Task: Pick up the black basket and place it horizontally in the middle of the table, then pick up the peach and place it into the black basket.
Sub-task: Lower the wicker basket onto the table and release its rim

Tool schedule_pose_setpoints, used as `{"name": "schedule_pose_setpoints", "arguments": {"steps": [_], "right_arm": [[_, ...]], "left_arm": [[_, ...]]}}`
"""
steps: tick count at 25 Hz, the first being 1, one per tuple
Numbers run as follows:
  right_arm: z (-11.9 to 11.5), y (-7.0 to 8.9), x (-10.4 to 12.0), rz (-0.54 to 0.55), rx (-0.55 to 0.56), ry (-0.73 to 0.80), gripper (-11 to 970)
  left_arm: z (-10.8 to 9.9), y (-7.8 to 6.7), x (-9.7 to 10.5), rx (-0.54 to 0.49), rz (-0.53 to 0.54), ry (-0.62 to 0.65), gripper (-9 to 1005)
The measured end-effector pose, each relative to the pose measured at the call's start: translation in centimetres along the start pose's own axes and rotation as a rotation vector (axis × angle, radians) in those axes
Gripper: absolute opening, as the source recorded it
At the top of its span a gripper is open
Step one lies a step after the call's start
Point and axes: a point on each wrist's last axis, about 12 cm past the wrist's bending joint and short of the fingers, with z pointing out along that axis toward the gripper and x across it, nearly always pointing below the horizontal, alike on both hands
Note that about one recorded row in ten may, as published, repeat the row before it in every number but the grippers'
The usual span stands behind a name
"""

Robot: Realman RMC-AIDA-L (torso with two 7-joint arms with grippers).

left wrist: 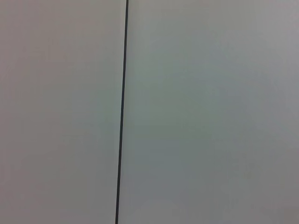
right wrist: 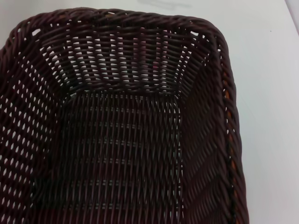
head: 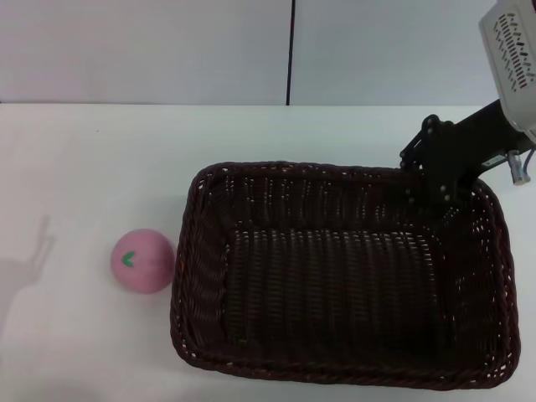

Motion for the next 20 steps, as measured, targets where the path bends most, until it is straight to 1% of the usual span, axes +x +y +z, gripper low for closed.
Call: {"name": "schedule_pose_setpoints", "arguments": {"steps": [8,13,18,19,20], "right_arm": [[0.5,0.1,-0.3,0.000,0.017,0.004,280],[0.2,0.1,-0.4,0.009,0.036,0.004,293],[-0.9,0.6,-0.6,0.013,0.074,-0.012,471],[-1.6,1.0,-0.7,0.026,0.090,-0.056,506],[-2.9,1.9,-1.0,0.035,0.119,-0.131,547]], "left_arm": [[-0.1,0.0,0.0,-0.002,0.001,0.000,838],[-0.2,0.0,0.0,-0.002,0.001,0.000,838],[-0.2,0.0,0.0,0.005,-0.001,0.003,838],[-0.5,-0.1,0.0,0.054,-0.029,0.019,838],[-0.4,0.1,0.0,0.075,-0.050,0.029,838]]}}
